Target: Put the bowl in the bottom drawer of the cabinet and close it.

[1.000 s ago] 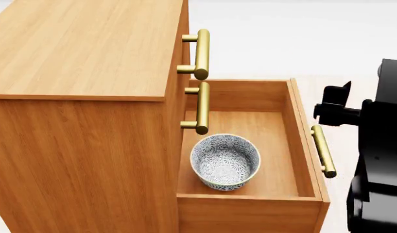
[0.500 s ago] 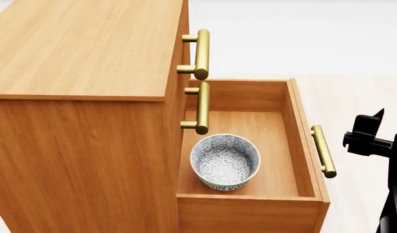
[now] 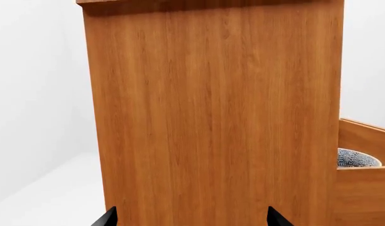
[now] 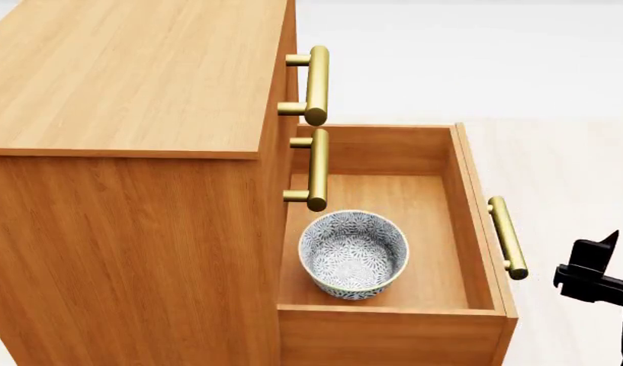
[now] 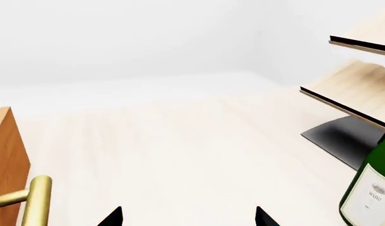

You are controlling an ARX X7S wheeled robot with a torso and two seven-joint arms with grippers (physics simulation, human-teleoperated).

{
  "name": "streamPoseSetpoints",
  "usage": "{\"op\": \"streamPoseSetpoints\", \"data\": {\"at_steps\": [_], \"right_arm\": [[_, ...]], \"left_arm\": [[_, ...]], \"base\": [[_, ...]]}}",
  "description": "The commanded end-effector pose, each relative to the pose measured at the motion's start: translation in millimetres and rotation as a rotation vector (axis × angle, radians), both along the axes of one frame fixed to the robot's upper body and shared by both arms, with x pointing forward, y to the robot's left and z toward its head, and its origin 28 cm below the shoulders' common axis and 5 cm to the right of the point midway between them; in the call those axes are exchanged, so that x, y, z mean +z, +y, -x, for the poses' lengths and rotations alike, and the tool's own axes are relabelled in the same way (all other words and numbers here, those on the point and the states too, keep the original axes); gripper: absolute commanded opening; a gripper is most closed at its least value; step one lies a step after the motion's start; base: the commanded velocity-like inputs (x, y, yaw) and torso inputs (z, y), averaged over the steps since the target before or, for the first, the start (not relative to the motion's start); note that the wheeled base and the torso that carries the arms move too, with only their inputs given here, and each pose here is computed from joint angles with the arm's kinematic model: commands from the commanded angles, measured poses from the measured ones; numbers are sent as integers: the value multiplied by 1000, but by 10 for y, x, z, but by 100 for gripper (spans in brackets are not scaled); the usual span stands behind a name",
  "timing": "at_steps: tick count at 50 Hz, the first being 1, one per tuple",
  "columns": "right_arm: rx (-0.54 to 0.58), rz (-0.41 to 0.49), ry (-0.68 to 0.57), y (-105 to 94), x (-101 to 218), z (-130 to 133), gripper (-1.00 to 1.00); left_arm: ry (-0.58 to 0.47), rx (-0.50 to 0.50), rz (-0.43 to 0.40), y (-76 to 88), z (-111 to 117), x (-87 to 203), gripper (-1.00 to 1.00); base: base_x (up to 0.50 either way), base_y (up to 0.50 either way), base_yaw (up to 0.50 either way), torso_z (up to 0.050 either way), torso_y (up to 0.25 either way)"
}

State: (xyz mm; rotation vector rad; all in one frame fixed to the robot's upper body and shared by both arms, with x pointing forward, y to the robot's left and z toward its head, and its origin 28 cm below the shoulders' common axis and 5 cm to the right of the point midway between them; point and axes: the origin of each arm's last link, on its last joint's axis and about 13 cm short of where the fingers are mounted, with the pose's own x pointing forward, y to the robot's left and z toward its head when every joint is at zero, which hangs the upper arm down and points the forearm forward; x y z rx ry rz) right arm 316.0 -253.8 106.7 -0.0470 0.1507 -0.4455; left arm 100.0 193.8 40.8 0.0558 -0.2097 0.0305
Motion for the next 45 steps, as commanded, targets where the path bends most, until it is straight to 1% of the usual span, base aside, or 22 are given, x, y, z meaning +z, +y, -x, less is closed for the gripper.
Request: {"op": "streamPoseSetpoints", "data": {"at_steps": [1,5,14,21,23,25,26,27,28,29,30,39,41,45], "right_arm": [[-6,-6,25,-16,-151,56,100],[-6,-11,31,-17,-189,59,100],[0,21,58,-6,-314,94,100],[-1,26,67,-8,-360,99,100],[-2,37,71,-7,-382,100,100],[-3,41,77,1,-396,103,100],[-217,3,-29,-542,55,804,100],[197,20,-8,834,-934,783,100],[55,72,123,218,-782,582,100],[5,66,129,13,-616,328,100],[-9,37,84,-7,-436,104,100],[-12,30,114,-17,-528,79,100],[-13,11,128,-22,-563,66,100],[19,16,143,29,-614,20,100]], "left_arm": [[-6,-1,4,-2,7,10,100],[-6,-2,2,-3,7,10,100],[-9,-3,1,3,11,6,100],[-9,-9,-3,0,20,23,100],[-5,-15,-11,-1,25,20,100],[21,-45,-54,-4,29,7,100],[-18,-73,67,12,55,55,100],[52,-15,-74,9,-783,-151,100],[-100,-35,-78,-16,-454,29,100],[-63,-35,-76,-18,-122,62,100],[8,-28,-75,-16,23,-8,100],[7,-24,-86,-22,22,-2,100],[7,-25,-86,-23,23,-3,100],[7,-24,-90,-23,17,-7,100]], "base": [[0,0,0,0,0],[0,0,0,0,0],[0,0,0,0,0],[0,0,0,0,0],[0,0,0,0,0],[0,0,0,0,0],[0,0,0,0,0],[0,0,0,0,0],[0,0,0,0,0],[0,0,0,0,0],[0,0,0,0,0],[0,0,0,0,0],[0,0,0,0,0],[0,0,0,0,0]]}}
